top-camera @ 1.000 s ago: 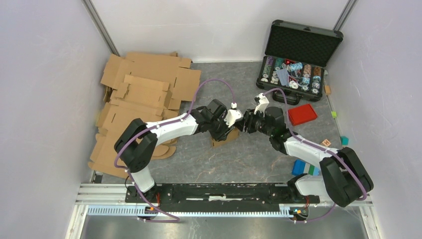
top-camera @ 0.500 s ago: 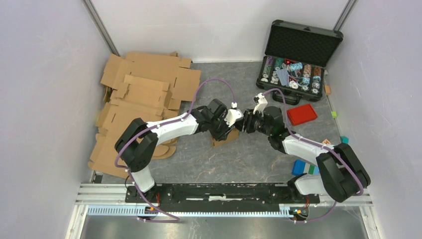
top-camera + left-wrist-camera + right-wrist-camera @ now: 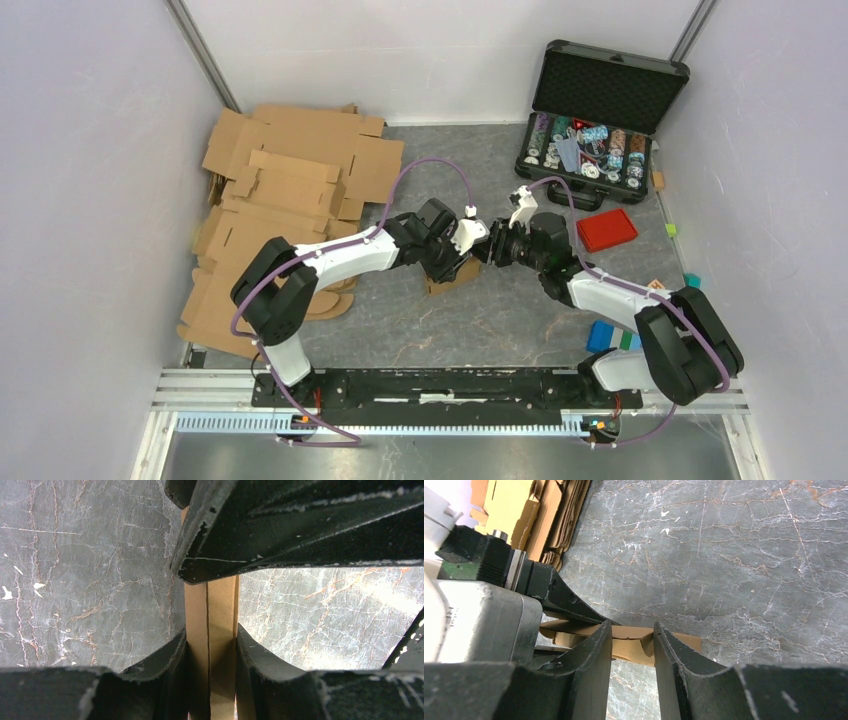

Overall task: Fold the paper box
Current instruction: Close the paper box at the center of the board.

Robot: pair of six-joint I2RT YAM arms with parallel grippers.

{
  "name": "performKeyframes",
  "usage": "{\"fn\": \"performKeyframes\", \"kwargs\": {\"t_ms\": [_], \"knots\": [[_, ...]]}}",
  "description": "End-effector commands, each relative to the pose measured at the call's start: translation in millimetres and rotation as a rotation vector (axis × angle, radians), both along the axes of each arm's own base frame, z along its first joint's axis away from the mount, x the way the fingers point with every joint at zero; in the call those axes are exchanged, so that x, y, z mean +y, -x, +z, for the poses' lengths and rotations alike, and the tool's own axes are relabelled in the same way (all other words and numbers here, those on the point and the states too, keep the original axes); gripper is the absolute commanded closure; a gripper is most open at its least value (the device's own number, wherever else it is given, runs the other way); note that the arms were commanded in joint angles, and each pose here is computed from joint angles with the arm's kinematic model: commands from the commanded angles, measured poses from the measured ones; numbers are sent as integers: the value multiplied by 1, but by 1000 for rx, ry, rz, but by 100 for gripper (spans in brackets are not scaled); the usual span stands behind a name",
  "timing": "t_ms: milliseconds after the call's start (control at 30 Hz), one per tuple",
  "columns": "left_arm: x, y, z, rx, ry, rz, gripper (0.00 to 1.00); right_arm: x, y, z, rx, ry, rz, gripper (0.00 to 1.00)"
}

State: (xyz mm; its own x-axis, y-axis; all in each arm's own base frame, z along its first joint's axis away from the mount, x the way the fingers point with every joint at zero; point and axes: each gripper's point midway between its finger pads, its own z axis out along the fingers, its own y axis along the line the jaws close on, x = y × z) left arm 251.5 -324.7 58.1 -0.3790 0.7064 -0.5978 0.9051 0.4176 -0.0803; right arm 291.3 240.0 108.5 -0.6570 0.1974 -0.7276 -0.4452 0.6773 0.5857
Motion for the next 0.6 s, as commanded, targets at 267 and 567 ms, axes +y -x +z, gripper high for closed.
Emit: {"fn": "performKeyframes", "kwargs": {"t_ms": [267, 567], "knots": [[-3, 7, -16, 23, -34, -45, 91, 1, 2, 3, -49, 61, 49, 62], [-2, 7, -17, 23, -39, -45, 91, 5, 4, 0, -39, 62, 79, 62]]}}
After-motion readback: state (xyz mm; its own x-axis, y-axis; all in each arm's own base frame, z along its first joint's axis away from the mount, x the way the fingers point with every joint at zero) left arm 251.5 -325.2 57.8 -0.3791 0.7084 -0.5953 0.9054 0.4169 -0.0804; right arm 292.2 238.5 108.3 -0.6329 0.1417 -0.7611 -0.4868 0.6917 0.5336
